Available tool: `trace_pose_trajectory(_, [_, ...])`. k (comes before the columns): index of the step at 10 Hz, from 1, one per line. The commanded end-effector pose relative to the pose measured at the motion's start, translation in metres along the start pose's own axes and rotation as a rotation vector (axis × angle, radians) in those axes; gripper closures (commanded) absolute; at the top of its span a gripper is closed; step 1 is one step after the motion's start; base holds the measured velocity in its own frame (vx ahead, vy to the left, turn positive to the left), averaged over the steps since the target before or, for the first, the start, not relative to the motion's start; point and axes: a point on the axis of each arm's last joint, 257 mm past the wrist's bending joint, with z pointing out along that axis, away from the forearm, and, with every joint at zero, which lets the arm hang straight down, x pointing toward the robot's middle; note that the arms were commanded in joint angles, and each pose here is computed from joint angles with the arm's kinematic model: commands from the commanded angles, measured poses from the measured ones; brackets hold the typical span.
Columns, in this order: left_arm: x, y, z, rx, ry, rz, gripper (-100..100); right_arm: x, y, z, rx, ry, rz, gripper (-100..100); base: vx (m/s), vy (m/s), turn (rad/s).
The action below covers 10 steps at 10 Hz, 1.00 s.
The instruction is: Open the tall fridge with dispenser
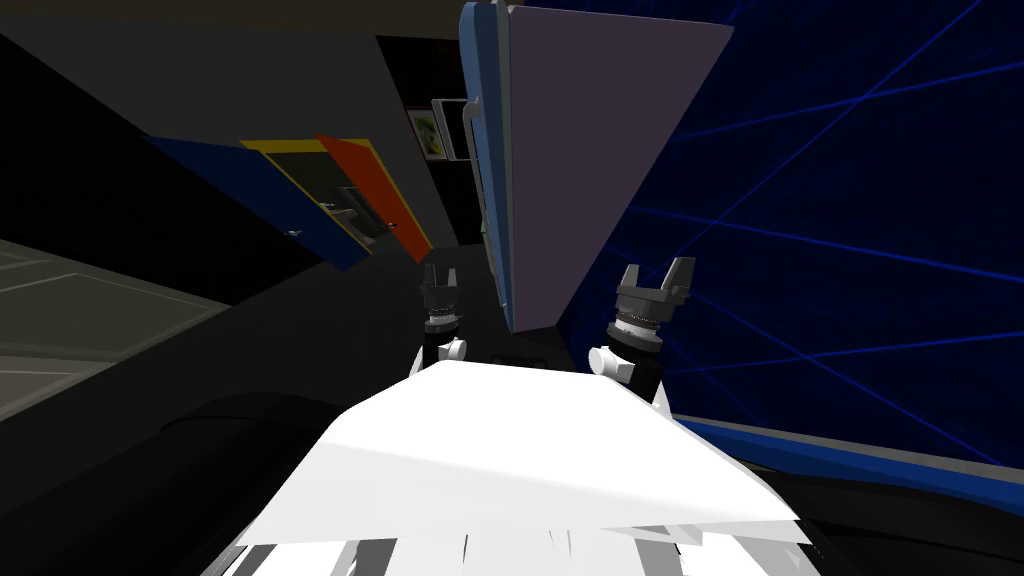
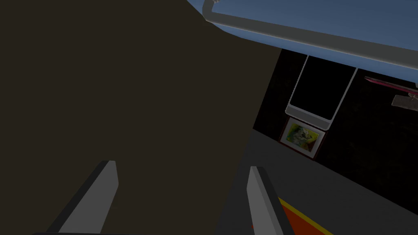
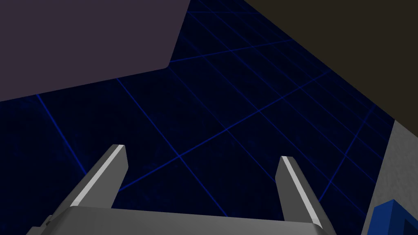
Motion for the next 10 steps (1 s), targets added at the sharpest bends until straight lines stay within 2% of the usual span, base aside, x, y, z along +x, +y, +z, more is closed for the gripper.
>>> trace_pose_trajectory(1, [0.0000, 0.0000, 0.0000, 0.000, 0.000, 0.000, 0, 0.0000, 0.0000, 0.0000, 0.000, 0.000, 0.000, 0, 0.000, 0.000, 0.000])
trace_pose_trajectory(9, [0.0000, -0.0002, 0.0001, 0.000, 0.000, 0.000, 0, 0.0000, 0.0002, 0.0001, 0.000, 0.000, 0.000, 0, 0.000, 0.000, 0.000])
trace_pose_trajectory(10, [0.0018, 0.0073, -0.0015, -0.024, 0.032, 0.008, -100, 0.0000, 0.0002, 0.0001, 0.000, 0.000, 0.000, 0, 0.027, -0.010, 0.013])
